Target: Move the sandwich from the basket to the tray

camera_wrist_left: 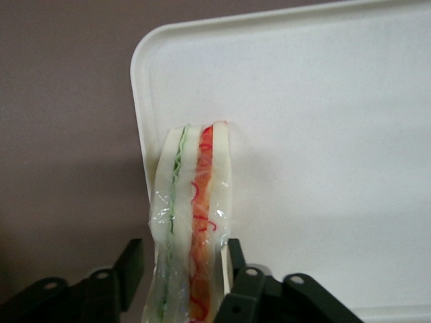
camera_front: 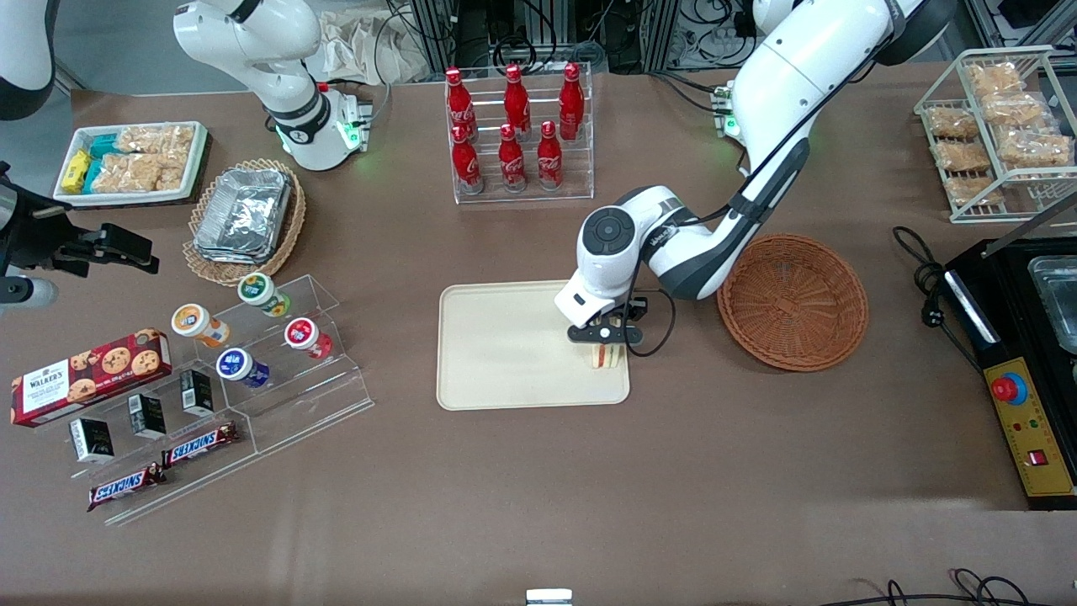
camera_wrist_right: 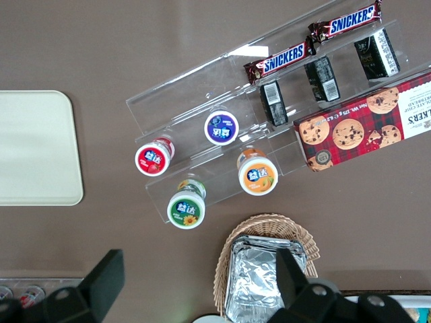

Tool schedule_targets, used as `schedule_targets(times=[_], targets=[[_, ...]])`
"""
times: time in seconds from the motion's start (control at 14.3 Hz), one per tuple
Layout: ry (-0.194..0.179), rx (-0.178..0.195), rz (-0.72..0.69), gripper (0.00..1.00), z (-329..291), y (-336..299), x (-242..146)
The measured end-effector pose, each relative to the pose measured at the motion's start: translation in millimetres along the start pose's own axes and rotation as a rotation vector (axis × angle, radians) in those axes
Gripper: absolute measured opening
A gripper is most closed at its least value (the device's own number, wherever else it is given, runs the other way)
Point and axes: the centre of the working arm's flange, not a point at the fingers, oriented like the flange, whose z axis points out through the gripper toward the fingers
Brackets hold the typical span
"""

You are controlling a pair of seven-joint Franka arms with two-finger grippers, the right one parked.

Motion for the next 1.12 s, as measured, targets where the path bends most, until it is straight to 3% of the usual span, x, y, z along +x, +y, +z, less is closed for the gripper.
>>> schedule_targets(times=[0.28, 0.49, 0.63, 0.77, 1.12], targets=[[0.016, -0.004, -0.044, 0.99, -12.8, 0.7, 9.2], [0.041, 0.016, -0.13, 1.0, -55.8, -7.7, 28.3], [0.067, -0.003, -0.199, 1.0, -110.7, -25.1, 43.4], [0.095, 0.012, -0.267, 0.99, -169.9, -65.5, 54.9], [0.073, -0.022, -0.326, 0.99, -309.6, -208.8, 55.7]])
